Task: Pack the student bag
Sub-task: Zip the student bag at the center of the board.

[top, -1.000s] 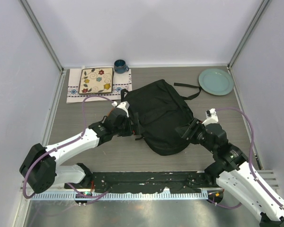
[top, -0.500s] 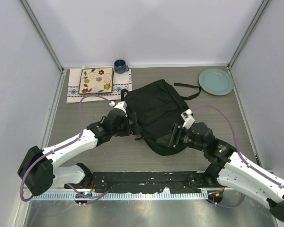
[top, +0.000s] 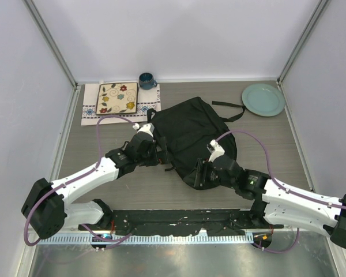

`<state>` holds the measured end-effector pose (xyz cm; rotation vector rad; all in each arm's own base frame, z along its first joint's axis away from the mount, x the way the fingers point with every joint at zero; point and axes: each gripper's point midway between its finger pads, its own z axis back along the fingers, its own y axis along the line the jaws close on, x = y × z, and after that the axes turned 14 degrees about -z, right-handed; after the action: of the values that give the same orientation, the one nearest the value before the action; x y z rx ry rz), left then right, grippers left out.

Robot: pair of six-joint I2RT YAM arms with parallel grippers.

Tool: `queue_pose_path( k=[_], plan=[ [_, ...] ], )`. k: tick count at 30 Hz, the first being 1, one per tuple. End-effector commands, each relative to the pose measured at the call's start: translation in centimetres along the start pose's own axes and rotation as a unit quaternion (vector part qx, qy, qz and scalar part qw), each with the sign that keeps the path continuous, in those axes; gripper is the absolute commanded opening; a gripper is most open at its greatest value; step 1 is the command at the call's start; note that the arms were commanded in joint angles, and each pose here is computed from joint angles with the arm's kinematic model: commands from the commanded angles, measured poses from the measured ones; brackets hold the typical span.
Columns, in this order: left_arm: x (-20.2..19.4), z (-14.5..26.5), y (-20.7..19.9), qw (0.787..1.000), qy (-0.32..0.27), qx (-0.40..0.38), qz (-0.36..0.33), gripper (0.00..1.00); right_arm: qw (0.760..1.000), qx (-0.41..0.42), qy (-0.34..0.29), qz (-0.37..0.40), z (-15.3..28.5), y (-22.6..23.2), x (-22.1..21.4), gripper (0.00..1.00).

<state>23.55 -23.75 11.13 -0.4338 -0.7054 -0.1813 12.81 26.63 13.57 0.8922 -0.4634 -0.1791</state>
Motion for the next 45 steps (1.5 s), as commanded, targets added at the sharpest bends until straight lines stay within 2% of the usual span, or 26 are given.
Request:
queue_pose_path(
  k=[1, 9, 16, 24, 34, 40, 43, 45],
  plan=[
    [2.2, 0.6, -0.8, 1.000, -0.030, -0.008, 0.000, 1.00, 0.998, 0.012, -0.056, 0.023, -0.4, 2.3, 2.6, 0.62],
    [2.2, 0.5, -0.7, 1.000, -0.028, -0.005, -0.002, 1.00, 0.996, -0.003, -0.077, 0.045, -1.3, 2.2, 3.3, 0.62],
    [2.1, 0.5, -0.5, 1.000, -0.029, -0.001, -0.001, 1.00, 0.994, 0.013, -0.083, 0.075, 0.6, 2.8, 3.3, 0.63],
    [2.3, 0.4, -0.8, 1.000, -0.028, -0.008, 0.000, 1.00, 0.978, -0.015, -0.050, 0.200, 0.8, 1.1, 2.8, 0.63],
    [2.1, 0.6, -0.7, 1.000, -0.028, -0.007, 0.001, 1.00, 0.956, -0.058, -0.029, 0.287, -1.1, -0.2, 3.1, 0.64],
    [2.0, 0.5, -0.7, 1.000, -0.025, -0.006, 0.000, 1.00, 0.947, -0.095, -0.031, 0.306, -1.9, -1.2, 3.7, 0.56],
    [2.0, 0.4, -0.7, 1.000, -0.024, -0.007, -0.001, 1.00, 0.944, -0.100, -0.033, 0.313, -1.9, -1.3, 4.0, 0.46],
    [1.8, 0.3, -0.6, 1.000, -0.021, -0.005, -0.001, 0.99, 0.943, -0.100, -0.033, 0.315, -1.9, -1.3, 4.0, 0.36]
  ],
)
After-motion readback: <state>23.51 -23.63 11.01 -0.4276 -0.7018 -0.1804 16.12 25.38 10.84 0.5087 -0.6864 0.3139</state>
